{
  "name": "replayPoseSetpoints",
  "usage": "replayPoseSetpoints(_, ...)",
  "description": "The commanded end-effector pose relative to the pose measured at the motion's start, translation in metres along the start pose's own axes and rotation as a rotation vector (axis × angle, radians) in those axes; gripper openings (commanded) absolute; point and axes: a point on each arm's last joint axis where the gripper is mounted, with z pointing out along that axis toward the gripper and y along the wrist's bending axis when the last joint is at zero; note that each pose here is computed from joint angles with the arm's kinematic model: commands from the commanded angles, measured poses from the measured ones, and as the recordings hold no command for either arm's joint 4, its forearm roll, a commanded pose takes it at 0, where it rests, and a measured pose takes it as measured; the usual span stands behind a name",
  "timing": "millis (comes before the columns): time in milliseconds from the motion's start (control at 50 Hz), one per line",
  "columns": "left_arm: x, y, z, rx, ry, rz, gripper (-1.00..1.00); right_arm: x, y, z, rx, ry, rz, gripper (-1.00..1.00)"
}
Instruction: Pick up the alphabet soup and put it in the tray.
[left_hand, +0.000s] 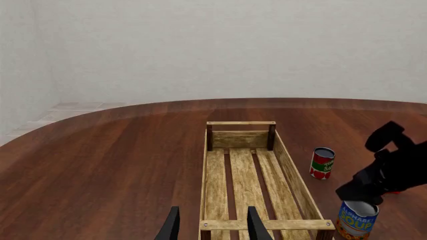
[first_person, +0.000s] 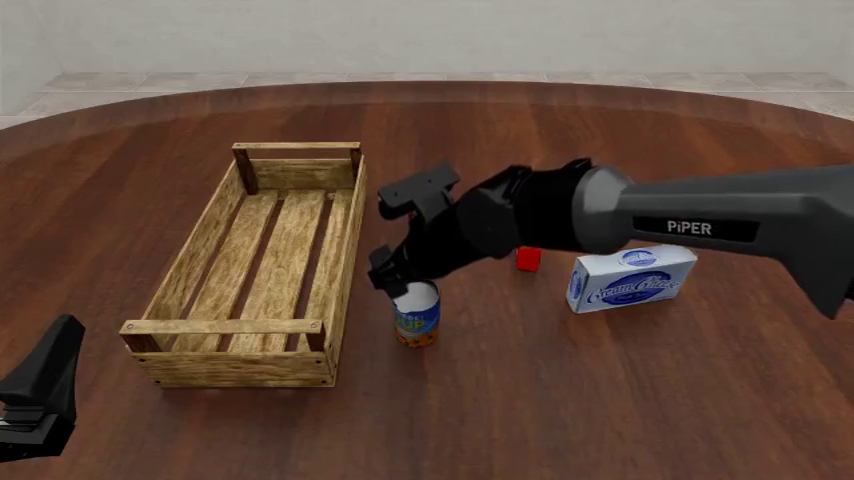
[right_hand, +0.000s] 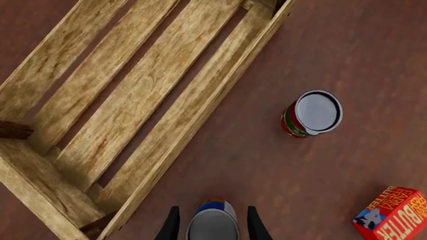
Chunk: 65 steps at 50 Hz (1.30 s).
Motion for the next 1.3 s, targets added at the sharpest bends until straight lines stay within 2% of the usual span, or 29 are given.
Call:
replayPoseSetpoints(20, 0.0, 0.0, 0.0, 0.0, 0.0, 0.0, 1.0, 0.003, 0.001, 0.003, -0.001, 0.006, 0.007, 1.0)
replayPoseSetpoints(1300, 0.0, 0.0, 0.0, 0.0, 0.0, 0.0, 1.0, 0.018, 0.001, 0.02, 0.0, 0.037, 0.026, 1.0)
